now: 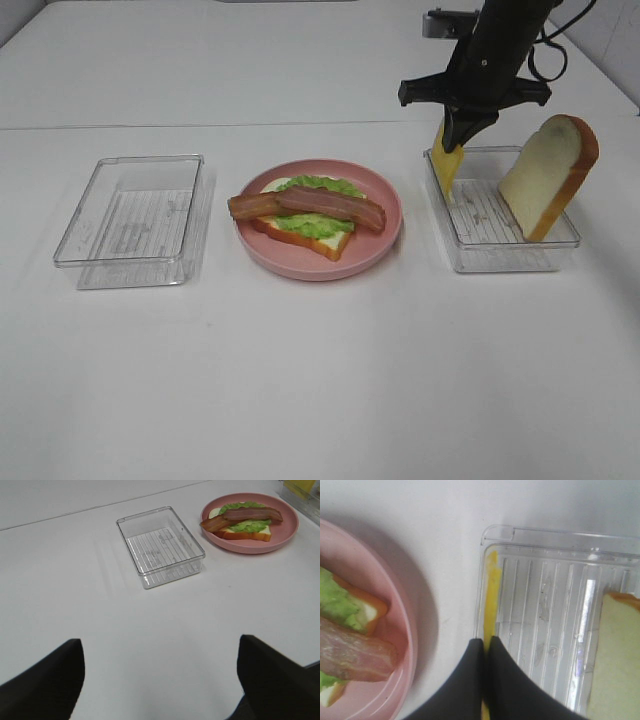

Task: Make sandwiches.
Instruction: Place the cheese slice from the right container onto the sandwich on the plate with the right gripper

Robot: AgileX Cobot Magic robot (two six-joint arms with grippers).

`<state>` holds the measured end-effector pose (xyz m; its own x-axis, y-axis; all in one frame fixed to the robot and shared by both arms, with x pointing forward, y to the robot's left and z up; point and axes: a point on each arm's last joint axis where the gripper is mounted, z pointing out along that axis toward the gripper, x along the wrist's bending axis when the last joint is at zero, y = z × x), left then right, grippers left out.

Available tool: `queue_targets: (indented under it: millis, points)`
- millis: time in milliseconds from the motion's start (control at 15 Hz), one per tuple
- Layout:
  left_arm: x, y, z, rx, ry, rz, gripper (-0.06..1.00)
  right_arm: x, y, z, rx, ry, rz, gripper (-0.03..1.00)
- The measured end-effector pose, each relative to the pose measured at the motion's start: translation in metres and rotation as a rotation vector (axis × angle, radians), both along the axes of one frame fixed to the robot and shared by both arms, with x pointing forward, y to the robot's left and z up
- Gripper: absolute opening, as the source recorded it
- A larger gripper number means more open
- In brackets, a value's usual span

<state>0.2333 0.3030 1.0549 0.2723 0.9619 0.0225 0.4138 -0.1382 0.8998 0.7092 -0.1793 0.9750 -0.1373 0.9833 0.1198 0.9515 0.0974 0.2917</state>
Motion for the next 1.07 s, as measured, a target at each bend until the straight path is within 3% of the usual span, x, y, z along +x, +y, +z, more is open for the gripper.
queue_targets:
  millis: [67,133,200,467,667,867,1067]
  points:
    - [0.000,0.000,0.000,0.000,0.000,0.000,0.79,-0.003,0.000,0.017,0.019,-0.033,-0.002,0.00]
    - [0.000,0.000,0.000,0.000,0.000,0.000,0.79,-0.012,0.003,0.054,0.096,-0.092,-0.008,0.00]
    - [0.000,0.000,0.000,0.000,0.000,0.000,0.79,-0.017,0.007,0.065,0.151,-0.094,-0.003,0.00]
    - [0.000,0.000,0.000,0.000,0.000,0.000,0.79,-0.028,0.038,0.073,0.401,-0.040,0.100,0.00]
    - [0.000,0.000,0.000,0.000,0.000,0.000,0.79,-0.035,0.069,0.067,0.474,-0.022,0.157,0.00]
    - [0.000,0.000,0.000,0.000,0.000,0.000,0.79,-0.043,0.110,0.037,0.501,0.035,0.216,0.00]
    - [0.000,0.000,0.000,0.000,0.000,0.000,0.79,-0.043,0.133,-0.002,0.506,0.098,0.218,0.00]
